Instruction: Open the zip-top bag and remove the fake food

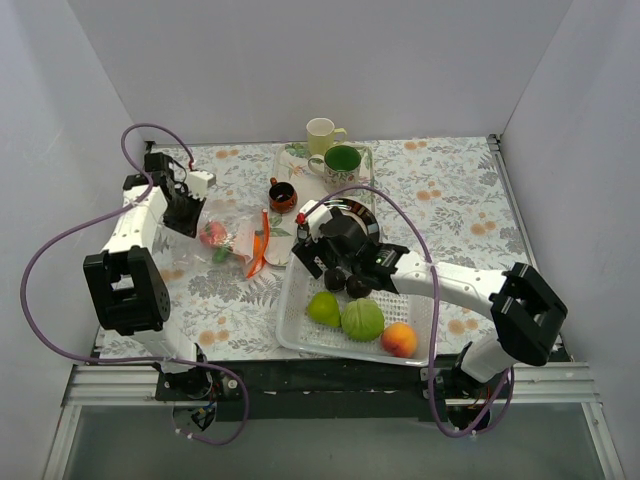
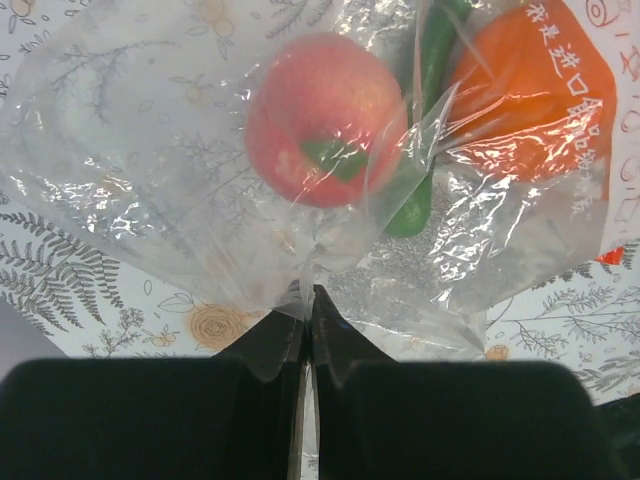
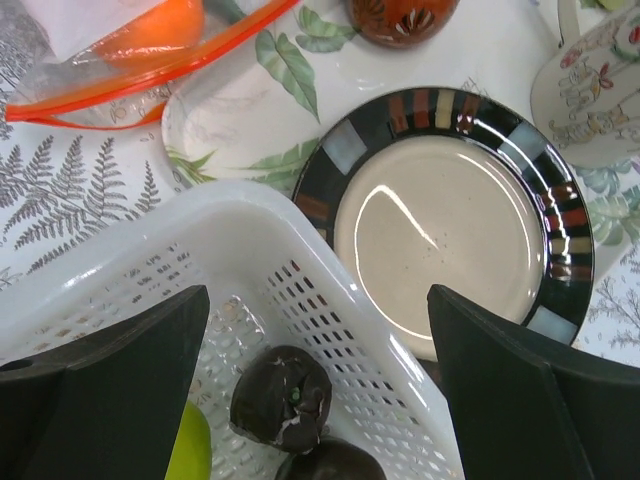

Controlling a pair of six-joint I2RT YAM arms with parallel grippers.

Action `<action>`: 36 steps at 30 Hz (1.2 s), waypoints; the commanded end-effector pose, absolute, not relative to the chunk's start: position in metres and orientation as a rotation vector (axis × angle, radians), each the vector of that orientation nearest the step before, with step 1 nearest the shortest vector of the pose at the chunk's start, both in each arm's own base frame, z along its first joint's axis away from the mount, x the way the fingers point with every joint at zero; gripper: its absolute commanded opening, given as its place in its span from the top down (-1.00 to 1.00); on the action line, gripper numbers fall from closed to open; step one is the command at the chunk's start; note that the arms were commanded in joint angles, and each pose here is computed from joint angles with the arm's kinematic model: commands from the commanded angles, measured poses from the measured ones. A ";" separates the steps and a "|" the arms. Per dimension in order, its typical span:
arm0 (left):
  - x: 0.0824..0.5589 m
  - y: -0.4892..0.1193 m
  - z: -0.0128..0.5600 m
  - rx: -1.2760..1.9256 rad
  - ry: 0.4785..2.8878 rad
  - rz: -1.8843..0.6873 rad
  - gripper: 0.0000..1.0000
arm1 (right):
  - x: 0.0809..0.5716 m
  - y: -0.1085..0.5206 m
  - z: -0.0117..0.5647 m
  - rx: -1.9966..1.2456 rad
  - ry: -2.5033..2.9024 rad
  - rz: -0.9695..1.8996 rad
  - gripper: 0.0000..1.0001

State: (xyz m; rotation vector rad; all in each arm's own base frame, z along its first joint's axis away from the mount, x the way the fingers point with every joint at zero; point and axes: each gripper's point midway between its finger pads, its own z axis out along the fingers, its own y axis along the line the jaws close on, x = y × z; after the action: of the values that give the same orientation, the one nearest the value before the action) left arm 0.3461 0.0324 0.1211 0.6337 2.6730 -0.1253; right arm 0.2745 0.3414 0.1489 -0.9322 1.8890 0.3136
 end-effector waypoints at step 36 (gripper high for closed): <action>0.397 0.100 0.050 0.704 2.517 0.404 1.00 | 0.316 0.542 0.121 -1.180 1.622 0.858 -0.97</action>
State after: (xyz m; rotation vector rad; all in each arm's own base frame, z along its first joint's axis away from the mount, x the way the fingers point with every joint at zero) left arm 0.3973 0.1068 0.0307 0.7151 2.5402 0.4220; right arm 0.3170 0.5234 0.1112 -1.2092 1.6860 0.7569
